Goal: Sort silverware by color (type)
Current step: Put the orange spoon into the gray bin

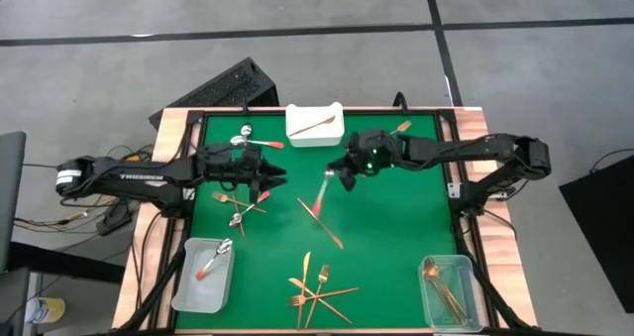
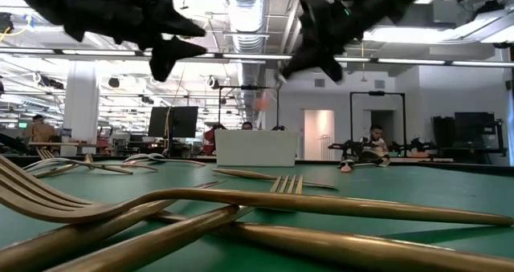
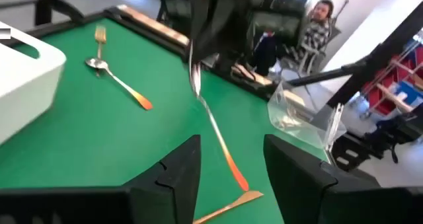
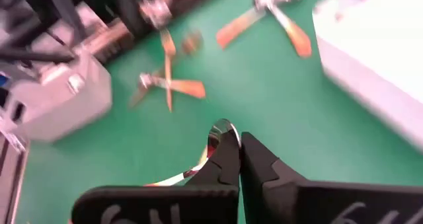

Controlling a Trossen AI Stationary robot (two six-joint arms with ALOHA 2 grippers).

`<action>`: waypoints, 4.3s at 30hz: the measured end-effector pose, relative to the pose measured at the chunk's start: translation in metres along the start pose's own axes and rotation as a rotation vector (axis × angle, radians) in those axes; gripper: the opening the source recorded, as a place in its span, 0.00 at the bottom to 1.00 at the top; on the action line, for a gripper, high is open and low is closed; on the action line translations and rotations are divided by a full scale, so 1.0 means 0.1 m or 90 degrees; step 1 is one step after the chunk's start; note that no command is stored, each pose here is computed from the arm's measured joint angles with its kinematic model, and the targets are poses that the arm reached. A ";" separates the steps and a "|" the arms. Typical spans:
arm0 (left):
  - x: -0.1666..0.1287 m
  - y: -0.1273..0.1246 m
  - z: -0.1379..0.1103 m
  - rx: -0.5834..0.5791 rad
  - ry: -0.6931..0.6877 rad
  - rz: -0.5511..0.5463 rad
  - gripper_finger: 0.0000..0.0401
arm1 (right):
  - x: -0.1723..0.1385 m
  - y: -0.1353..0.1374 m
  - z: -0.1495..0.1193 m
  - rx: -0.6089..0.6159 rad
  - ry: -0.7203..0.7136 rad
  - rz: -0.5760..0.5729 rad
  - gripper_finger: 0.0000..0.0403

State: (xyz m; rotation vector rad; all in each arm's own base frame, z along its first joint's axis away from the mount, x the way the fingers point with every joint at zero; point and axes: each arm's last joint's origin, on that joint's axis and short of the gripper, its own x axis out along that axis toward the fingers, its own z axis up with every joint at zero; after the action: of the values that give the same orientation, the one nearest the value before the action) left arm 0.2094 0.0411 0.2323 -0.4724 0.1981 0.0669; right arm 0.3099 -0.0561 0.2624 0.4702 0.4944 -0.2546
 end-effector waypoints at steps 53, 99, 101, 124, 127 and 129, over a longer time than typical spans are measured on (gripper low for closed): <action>-0.92 -0.80 0.10 -0.351 0.161 0.293 0.00 | -0.04 0.06 0.40 0.008 -0.021 -0.119 0.47; -1.06 -1.47 -0.91 -0.317 0.311 0.415 0.42 | 0.40 0.10 0.29 0.000 0.058 0.088 0.45; -1.10 -1.41 -0.79 -0.329 0.305 0.400 0.43 | 0.58 0.15 0.25 -0.012 0.089 0.114 0.45; -1.19 -1.16 -0.49 -0.426 0.248 0.423 0.40 | 2.30 0.53 0.47 -0.264 0.220 0.165 0.40; -1.18 -1.16 -0.50 -0.424 0.250 0.426 0.40 | 2.44 0.54 0.40 -0.292 0.221 0.171 0.40; -1.18 -1.16 -0.50 -0.423 0.252 0.427 0.40 | 2.50 0.56 0.35 -0.321 0.219 0.175 0.40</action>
State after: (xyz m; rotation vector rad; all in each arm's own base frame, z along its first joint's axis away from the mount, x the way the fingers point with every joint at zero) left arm 0.0977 -0.0874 0.2650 -1.0653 0.7310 0.7159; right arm 0.5562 -0.0551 0.1828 0.0809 0.7947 0.2211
